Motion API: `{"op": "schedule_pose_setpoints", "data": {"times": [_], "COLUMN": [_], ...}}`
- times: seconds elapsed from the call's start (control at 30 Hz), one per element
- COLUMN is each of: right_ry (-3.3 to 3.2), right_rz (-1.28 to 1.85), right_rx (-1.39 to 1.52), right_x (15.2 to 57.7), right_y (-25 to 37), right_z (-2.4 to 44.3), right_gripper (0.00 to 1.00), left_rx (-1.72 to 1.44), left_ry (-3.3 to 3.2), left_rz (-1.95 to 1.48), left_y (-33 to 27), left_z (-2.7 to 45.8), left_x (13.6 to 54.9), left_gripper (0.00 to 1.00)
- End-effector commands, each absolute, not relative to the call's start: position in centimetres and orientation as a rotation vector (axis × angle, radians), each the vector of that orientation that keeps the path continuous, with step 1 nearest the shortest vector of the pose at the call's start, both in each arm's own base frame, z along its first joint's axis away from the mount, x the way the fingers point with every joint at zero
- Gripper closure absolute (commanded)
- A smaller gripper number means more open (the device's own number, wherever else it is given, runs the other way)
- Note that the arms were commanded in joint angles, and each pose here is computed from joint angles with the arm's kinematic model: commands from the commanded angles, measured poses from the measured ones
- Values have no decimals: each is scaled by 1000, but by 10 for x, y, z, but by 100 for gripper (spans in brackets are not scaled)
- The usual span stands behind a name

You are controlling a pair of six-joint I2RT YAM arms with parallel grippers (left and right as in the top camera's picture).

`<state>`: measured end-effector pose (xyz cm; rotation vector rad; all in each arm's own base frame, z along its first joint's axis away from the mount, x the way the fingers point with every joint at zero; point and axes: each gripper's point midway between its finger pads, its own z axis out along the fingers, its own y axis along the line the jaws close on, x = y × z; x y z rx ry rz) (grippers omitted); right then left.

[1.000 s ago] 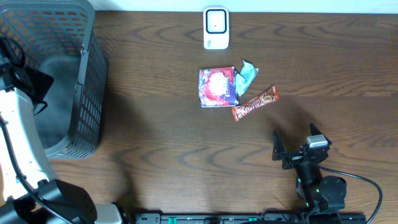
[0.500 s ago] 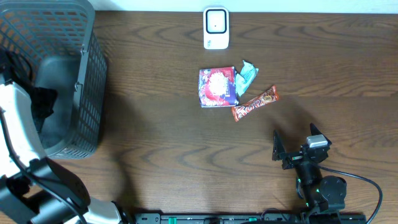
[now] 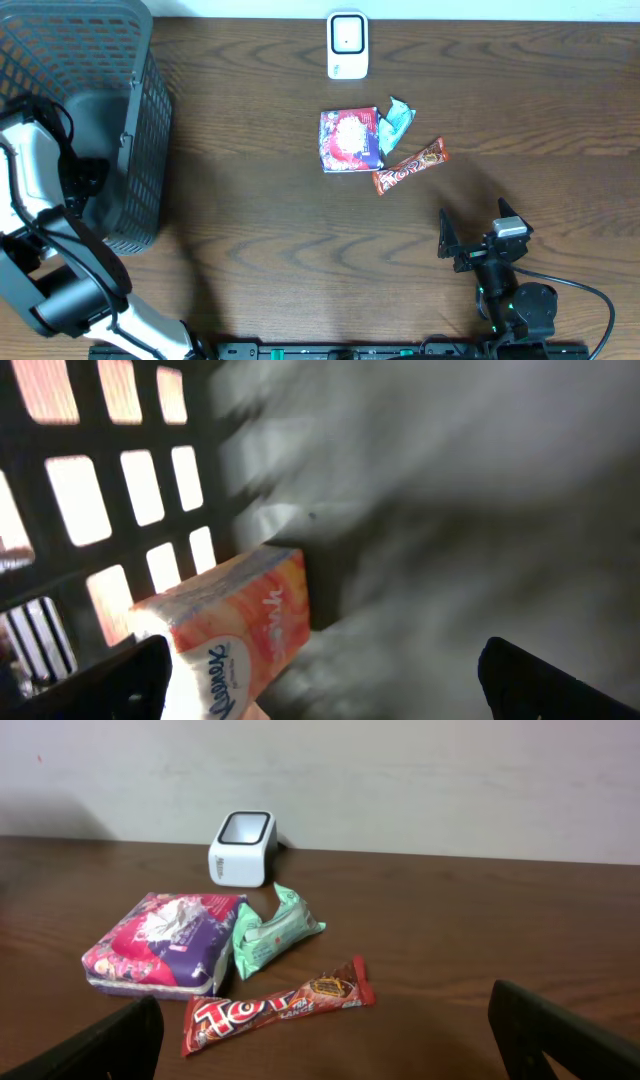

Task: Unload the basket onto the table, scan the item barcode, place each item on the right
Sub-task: 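Reach into the basket and grasp the small orange tissue pack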

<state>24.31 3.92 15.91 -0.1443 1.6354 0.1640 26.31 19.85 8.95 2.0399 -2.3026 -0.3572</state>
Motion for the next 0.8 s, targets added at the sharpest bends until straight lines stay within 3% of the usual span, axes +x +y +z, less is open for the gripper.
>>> {"op": "schedule_pose_setpoints", "data": {"times": [0.0,0.43,0.57,0.77], "right_ry": [1636,1636,1636,1636], "right_rz": [165,165,166,166], "right_rx": [-142,-142,-142,-142], "right_x": [243,243,243,243], "right_y": [39,39,39,39], "right_z": [158,158,158,158], "right_gripper": [1,1,1,1], "left_rx": [2056,2046,2043,2006], "left_ry": [-2223,-2189,-2187,-2222], "left_rz": [-380,-389,-389,-390], "left_y": [196,196,196,198], "left_z": [78,69,63,58], "left_x": [257,256,257,258], "left_gripper": [2,3,22,23]}}
